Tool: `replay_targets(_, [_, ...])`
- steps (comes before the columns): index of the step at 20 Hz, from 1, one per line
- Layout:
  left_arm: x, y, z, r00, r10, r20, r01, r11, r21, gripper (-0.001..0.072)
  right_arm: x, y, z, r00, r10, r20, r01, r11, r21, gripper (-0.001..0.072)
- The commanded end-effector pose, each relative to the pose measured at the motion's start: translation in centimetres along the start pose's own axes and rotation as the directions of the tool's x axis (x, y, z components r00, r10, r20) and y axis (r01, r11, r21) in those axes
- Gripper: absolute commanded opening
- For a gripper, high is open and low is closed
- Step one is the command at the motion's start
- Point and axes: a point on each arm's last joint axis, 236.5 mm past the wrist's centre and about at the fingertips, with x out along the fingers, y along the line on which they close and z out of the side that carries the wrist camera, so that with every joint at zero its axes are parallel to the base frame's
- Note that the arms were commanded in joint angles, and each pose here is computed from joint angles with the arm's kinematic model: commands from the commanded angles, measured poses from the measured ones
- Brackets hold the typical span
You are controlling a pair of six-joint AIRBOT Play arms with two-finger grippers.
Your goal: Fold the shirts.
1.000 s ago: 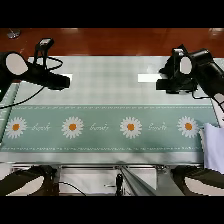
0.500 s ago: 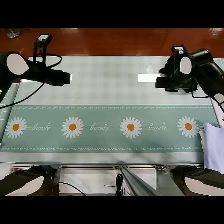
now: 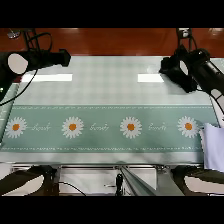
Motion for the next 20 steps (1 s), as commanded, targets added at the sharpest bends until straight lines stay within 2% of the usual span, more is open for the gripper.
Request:
replay_targets(1, [0.8,3.3,0.3,0.998,0.057,0.019,-0.056,0.998,-0.028,0.0702,5.9,-6.6,2.3,0.994,-0.084,0.069,0.071,0.983,0.171,0.0627])
replay_targets(3, [1.2,4.9,-1.7,0.995,0.078,-0.061,-0.081,0.996,-0.046,0.0702,9.8,-10.7,0.2,0.994,-0.102,-0.035,0.108,0.935,0.338,0.0627])
replay_targets(5, [1.7,5.8,-4.1,0.984,0.086,-0.153,-0.095,0.994,-0.048,0.0702,12.8,-12.9,-2.3,0.991,-0.062,-0.122,0.113,0.874,0.472,0.0626])
replay_targets(7, [2.0,6.3,-6.7,0.964,0.086,-0.253,-0.102,0.993,-0.053,0.0702,14.8,-13.8,-5.1,0.982,-0.021,-0.187,0.122,0.829,0.545,0.0626])
replay_targets(11, [2.3,6.1,-11.6,0.900,0.065,-0.431,-0.108,0.991,-0.078,0.0702,15.5,-14.3,-12.2,0.913,0.011,-0.407,0.225,0.819,0.528,0.0625])
replay_targets(13, [2.3,6.1,-13.6,0.865,0.056,-0.499,-0.113,0.990,-0.085,0.0701,15.3,-11.9,-12.9,0.895,0.116,-0.430,0.141,0.841,0.522,0.0604])
replay_targets(14, [2.1,6.0,-14.3,0.849,0.052,-0.526,-0.113,0.990,-0.086,0.0702,15.0,-10.2,-12.6,0.887,0.190,-0.421,0.071,0.844,0.531,0.0491])
replay_targets(15, [1.7,6.1,-14.9,0.832,0.049,-0.553,-0.115,0.990,-0.086,0.0702,14.3,-8.2,-12.1,0.868,0.275,-0.414,-0.011,0.843,0.538,0.0217])
replay_targets(16, [1.1,6.2,-15.3,0.815,0.046,-0.577,-0.119,0.989,-0.089,0.0702,13.4,-6.6,-11.0,0.848,0.351,-0.397,-0.094,0.837,0.539,0.0026])
replay_targets(18, [-0.9,7.1,-15.3,0.791,0.047,-0.610,-0.115,0.991,-0.072,0.0702,10.4,-5.2,-5.9,0.842,0.446,-0.302,-0.231,0.806,0.546,0.0022])
replay_targets(20, [-3.6,8.5,-13.6,0.804,0.061,-0.592,-0.140,0.986,-0.087,0.0702,5.5,-6.5,2.2,0.893,0.432,-0.126,-0.313,0.798,0.515,0.0022])
